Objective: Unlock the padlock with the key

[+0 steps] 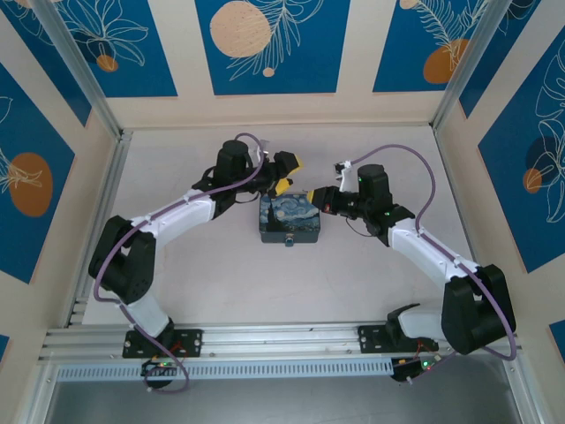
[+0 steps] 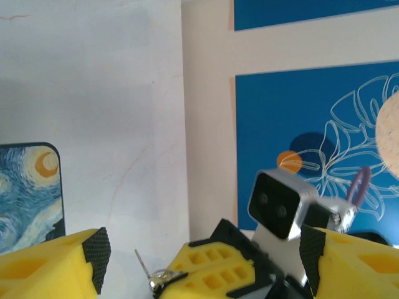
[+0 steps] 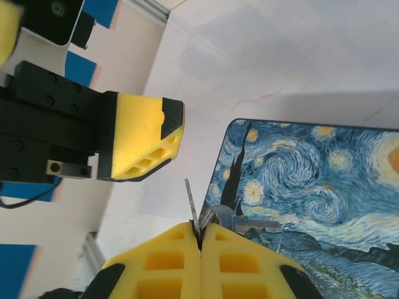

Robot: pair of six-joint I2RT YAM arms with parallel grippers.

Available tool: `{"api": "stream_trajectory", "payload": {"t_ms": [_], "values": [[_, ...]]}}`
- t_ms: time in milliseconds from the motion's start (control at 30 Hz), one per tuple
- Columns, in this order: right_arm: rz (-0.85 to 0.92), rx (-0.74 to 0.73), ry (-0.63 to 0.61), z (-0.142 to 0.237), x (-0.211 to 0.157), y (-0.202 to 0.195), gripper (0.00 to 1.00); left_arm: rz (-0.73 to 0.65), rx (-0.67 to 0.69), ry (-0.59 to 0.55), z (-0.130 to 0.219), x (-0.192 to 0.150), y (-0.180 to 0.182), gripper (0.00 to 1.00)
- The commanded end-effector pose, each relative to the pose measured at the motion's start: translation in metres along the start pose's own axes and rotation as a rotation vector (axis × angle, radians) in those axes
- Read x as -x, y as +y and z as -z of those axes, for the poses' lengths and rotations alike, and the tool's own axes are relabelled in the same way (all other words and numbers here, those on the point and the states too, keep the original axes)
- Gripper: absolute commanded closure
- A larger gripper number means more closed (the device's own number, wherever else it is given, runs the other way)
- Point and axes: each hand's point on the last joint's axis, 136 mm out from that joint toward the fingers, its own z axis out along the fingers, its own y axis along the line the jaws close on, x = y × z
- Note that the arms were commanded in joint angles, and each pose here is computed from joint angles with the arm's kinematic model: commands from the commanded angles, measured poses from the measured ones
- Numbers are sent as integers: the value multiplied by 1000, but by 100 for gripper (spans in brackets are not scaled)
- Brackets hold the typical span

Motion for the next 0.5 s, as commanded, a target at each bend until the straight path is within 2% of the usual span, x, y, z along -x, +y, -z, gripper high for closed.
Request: {"api": "stream_trajectory", "payload": {"t_ms": [0,100,233,467], "values": [[219,-203,-68,7,9,-7,100,182,77,-35,11,1,12,21],[387,-300,-125,6,12,-3,100,270,119,-34,12,-4,20,23],[563,-357,-194,3,14,10,100,351,164,-31,10,-14,31,29],[656,-404,-233,-3,15,18,100,382,181,-17,3,-23,38,44]]}}
